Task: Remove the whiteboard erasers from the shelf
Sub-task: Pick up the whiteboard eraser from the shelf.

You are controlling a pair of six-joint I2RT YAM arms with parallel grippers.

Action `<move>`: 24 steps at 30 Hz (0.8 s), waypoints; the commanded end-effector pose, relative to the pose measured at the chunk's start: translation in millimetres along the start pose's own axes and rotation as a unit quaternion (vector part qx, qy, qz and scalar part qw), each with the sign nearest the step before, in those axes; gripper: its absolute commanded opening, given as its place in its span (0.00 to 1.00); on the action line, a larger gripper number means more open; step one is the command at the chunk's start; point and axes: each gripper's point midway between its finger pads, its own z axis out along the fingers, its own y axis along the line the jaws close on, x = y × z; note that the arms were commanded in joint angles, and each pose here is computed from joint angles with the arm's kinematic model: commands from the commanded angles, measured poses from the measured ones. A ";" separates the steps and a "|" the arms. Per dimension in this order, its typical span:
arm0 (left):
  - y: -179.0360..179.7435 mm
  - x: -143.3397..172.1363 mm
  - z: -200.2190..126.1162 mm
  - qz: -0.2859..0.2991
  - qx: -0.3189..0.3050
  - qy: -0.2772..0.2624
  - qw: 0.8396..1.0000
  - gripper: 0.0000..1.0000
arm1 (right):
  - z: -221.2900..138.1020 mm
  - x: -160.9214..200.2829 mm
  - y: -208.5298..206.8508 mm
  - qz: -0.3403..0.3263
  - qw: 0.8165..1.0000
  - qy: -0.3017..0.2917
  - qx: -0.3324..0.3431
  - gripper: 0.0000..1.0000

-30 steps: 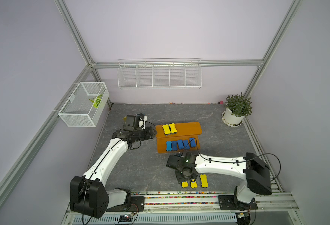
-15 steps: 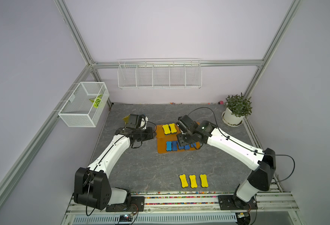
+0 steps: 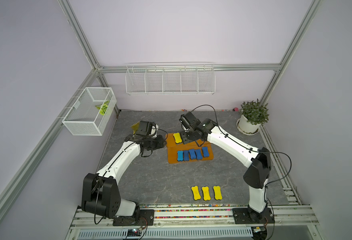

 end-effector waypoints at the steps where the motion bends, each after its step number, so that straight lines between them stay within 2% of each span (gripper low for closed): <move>1: 0.2 -2.6 0.4 0.013 -0.005 -0.002 1.000 0.38 | -1.6 -12.9 -4.2 0.005 1.000 -0.020 0.008 0.57; 24: 4.4 -1.7 1.8 0.010 -0.008 -0.001 1.000 0.38 | 34.5 -11.4 -12.6 0.015 0.999 0.005 0.038 0.56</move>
